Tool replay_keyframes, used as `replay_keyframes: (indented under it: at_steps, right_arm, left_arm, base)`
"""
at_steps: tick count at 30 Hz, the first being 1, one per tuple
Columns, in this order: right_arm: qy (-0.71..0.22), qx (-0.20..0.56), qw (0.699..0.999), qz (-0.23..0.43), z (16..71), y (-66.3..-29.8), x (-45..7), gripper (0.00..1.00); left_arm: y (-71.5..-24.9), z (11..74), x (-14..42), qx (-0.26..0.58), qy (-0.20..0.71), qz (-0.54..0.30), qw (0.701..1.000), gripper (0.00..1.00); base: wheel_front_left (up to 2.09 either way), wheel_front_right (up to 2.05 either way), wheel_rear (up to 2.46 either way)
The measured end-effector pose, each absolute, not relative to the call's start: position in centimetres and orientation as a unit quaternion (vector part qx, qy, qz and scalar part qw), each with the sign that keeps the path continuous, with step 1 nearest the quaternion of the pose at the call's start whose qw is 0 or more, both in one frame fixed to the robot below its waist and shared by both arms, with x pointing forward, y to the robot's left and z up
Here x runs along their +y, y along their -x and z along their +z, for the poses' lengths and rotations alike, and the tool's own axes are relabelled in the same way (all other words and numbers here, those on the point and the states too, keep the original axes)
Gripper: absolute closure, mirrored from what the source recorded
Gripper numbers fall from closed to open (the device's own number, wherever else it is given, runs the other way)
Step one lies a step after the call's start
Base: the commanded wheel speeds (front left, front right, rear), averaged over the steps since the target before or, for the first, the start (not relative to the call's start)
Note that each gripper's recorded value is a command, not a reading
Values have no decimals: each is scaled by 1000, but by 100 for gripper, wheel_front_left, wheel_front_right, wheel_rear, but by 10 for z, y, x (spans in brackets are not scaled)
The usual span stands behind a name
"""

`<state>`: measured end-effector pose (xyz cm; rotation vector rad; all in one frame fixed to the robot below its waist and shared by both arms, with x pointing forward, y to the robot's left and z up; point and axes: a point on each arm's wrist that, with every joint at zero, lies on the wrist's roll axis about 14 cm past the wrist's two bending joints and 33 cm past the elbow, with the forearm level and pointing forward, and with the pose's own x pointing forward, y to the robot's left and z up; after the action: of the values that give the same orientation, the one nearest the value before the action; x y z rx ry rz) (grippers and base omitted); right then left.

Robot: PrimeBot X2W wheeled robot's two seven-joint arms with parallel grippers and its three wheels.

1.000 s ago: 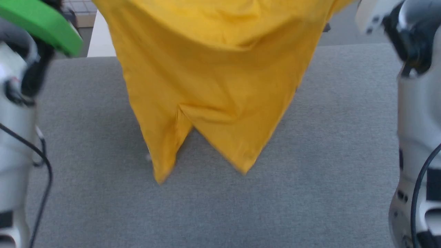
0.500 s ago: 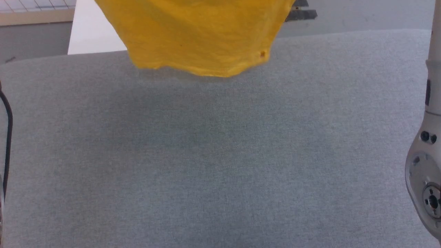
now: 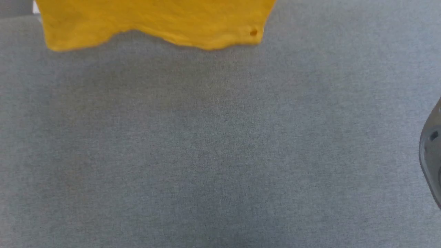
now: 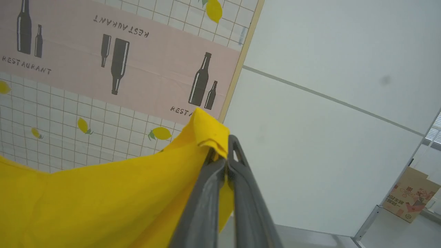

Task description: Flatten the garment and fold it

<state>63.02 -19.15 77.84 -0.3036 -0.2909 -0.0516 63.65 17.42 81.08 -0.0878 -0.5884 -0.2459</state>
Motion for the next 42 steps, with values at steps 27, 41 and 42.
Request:
replay_keyframes:
  at_steps: [27, 41, 42]
  right_arm:
    - [286, -122, 950, 38, 636, -726, -136, 100]
    - [174, -12, 983, 52, 594, -665, -183, 100]
    - [164, 2, 985, 56, 589, -656, -185, 100]
  left_arm:
    - [-713, 618, 190, -166, 41, -151, 974, 100]
    - [-610, 586, 238, 50, 128, -198, 971, 100]
    - [-602, 580, 241, 66, 131, -196, 970, 100]
  base:
    - [0, 0, 0]
    - [0, 0, 0]
    - [0, 0, 0]
